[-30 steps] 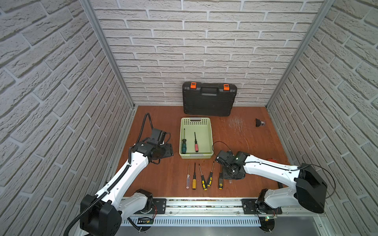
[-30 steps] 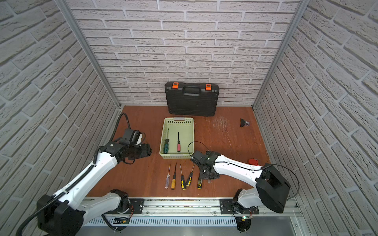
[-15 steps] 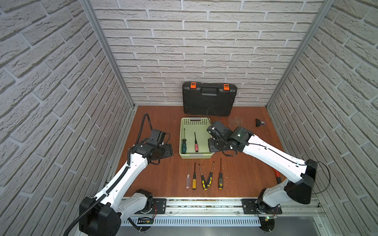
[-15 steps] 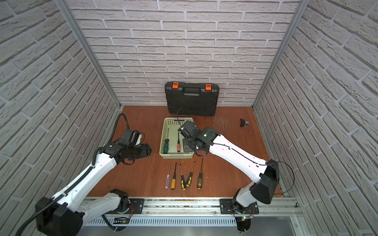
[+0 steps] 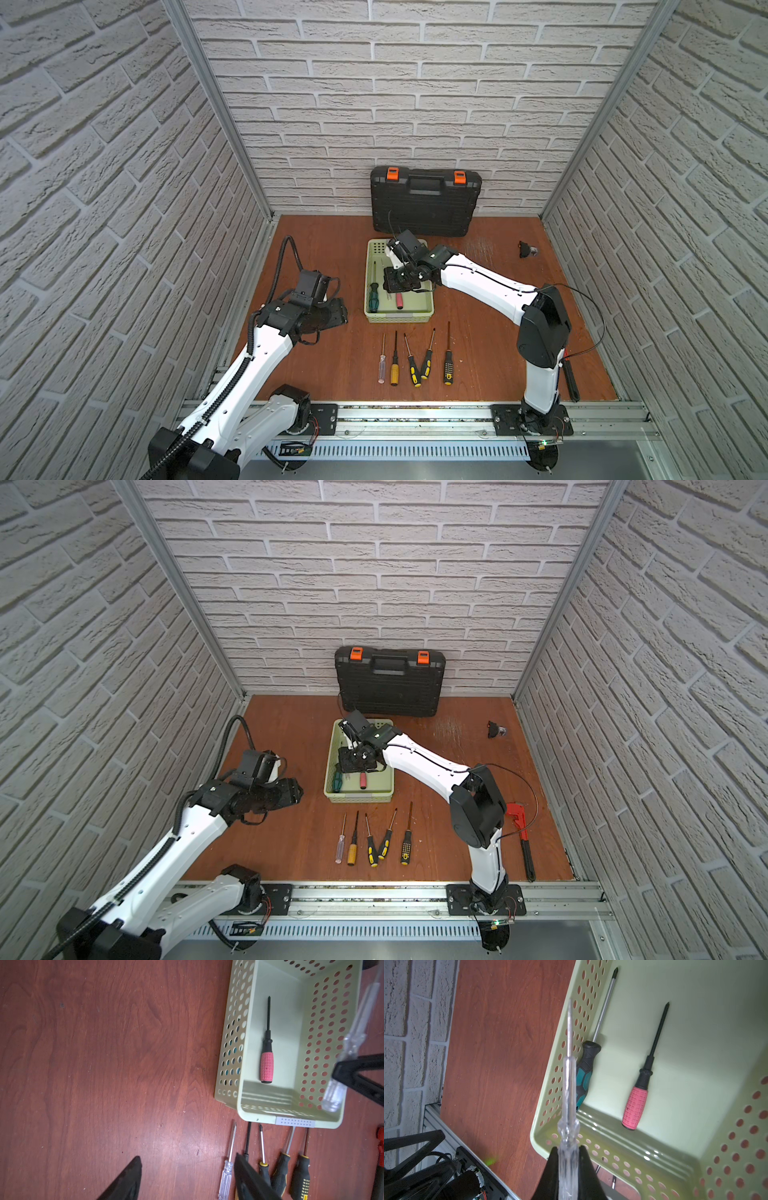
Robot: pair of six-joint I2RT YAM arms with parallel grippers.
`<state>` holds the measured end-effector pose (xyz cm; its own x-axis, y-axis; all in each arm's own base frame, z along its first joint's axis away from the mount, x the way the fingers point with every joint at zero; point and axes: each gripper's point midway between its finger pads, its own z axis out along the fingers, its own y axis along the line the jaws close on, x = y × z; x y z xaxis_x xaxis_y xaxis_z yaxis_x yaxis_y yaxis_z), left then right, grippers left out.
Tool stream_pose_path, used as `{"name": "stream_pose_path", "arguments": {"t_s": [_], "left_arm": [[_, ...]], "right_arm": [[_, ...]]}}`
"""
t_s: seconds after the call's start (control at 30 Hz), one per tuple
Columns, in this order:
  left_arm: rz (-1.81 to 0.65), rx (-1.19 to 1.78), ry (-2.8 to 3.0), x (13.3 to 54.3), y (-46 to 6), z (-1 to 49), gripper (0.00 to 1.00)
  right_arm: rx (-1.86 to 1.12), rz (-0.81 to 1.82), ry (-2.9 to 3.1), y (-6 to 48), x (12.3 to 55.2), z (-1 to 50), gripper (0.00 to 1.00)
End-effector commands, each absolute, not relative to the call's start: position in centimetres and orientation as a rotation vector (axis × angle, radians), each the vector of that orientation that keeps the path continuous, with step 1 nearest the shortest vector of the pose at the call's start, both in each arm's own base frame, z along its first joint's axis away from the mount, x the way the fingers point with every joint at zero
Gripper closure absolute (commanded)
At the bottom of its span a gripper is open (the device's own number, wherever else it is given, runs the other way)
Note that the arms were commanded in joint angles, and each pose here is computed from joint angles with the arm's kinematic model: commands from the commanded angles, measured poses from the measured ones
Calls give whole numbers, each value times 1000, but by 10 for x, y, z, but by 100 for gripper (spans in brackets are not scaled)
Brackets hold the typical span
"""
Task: Put the screwdriver in the bin
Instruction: Place the screwdriver into the bin.
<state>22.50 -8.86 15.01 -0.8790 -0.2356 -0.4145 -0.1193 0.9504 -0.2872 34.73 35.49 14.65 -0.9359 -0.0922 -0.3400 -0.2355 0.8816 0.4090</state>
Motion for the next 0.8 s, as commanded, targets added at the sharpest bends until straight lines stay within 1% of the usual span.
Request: {"name": "stream_pose_path", "arguments": {"t_s": [0.0, 0.03, 0.13, 0.3, 0.47, 0.77], "left_arm": [[-330, -281, 2655, 217, -82, 146, 29], [-332, -282, 2652, 217, -82, 147, 29], [-337, -285, 2655, 217, -83, 146, 29], [-338, -290, 2667, 216, -83, 144, 29], [-335, -294, 2668, 216, -82, 142, 29], [-352, -312, 2667, 218, -85, 141, 29]], "right_arm": [[-219, 787, 2667, 371, 362, 156, 94], [-200, 797, 2661, 372, 365, 155, 94], [-175, 745, 2684, 373, 376, 130, 94], [-127, 674, 2702, 366, 384, 110, 95], [-105, 625, 2724, 360, 387, 92, 95], [-86, 616, 2762, 362, 390, 66, 93]]}}
